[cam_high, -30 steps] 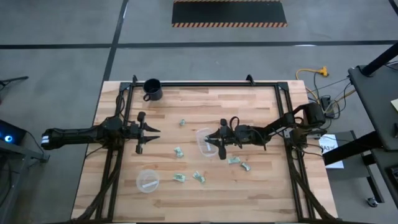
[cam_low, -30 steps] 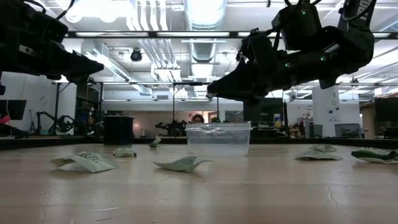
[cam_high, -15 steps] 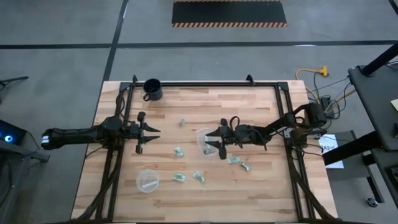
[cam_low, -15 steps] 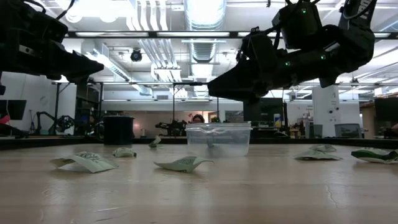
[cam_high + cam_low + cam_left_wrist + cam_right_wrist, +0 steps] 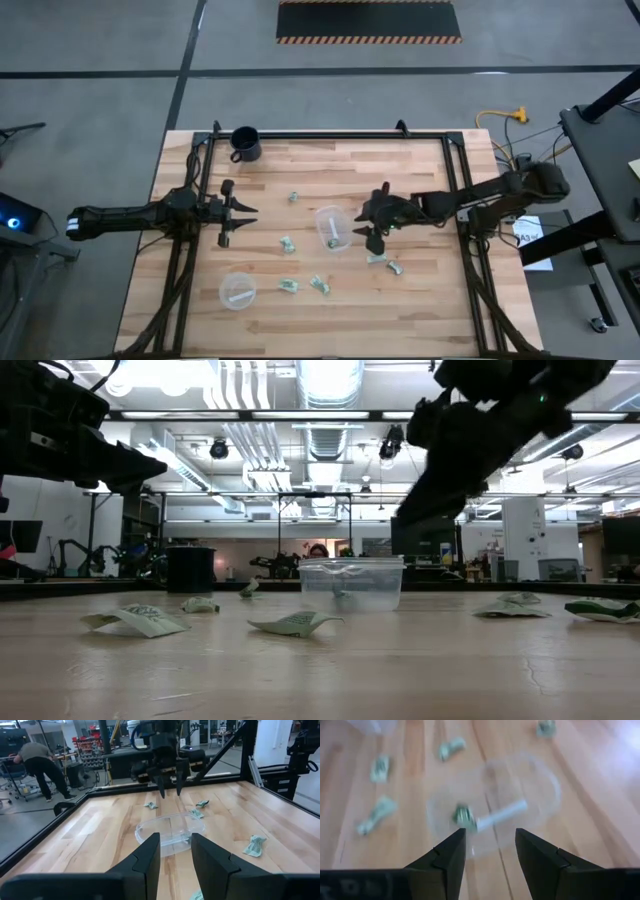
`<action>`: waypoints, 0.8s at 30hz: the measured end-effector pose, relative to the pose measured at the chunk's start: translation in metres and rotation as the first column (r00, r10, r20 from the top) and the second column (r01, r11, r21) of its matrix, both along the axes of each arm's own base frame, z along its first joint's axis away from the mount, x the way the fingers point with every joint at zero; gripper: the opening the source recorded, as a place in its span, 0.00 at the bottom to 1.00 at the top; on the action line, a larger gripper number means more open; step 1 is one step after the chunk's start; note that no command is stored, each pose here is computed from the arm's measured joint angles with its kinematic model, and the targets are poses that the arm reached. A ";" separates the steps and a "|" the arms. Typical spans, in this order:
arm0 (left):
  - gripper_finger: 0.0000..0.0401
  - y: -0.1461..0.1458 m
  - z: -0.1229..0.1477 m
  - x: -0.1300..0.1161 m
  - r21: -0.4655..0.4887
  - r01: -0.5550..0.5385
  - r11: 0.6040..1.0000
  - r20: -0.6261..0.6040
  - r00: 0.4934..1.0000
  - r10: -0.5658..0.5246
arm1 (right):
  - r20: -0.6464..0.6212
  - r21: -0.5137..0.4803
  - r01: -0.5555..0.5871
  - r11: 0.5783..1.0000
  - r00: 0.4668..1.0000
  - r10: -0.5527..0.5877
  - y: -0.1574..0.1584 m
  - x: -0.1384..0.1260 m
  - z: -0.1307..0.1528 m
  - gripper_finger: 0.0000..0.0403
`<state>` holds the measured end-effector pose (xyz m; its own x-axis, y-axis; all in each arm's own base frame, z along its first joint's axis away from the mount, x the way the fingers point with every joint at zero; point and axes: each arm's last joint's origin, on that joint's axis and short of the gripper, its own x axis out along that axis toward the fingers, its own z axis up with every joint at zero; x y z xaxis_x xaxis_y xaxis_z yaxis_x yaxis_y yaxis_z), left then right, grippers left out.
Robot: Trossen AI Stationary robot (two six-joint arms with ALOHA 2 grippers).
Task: Pick and place items into bin
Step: Put the stevia packet into the transparent bin
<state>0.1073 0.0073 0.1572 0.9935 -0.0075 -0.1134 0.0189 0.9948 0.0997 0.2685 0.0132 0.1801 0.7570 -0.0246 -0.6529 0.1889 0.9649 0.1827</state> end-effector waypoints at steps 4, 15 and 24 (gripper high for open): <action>0.23 0.000 0.000 0.000 0.000 0.000 1.000 0.000 1.000 0.000 | -0.153 0.037 -0.016 0.999 0.988 0.022 0.005 -0.011 0.013 0.40; 0.23 0.000 0.000 0.000 0.000 0.000 1.000 0.001 1.000 0.000 | -0.289 0.132 -0.160 0.978 0.938 0.193 0.038 -0.015 0.031 0.43; 0.23 0.000 0.000 0.000 0.000 0.000 1.000 0.000 1.000 0.000 | -0.415 0.117 -0.211 0.971 0.878 0.240 0.054 -0.008 0.028 0.47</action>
<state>0.1073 0.0073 0.1572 0.9936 -0.0075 -0.1130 0.0188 0.9948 0.0998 0.2609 0.0668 0.2077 0.3883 0.1682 -0.9061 0.0413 0.9790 0.1994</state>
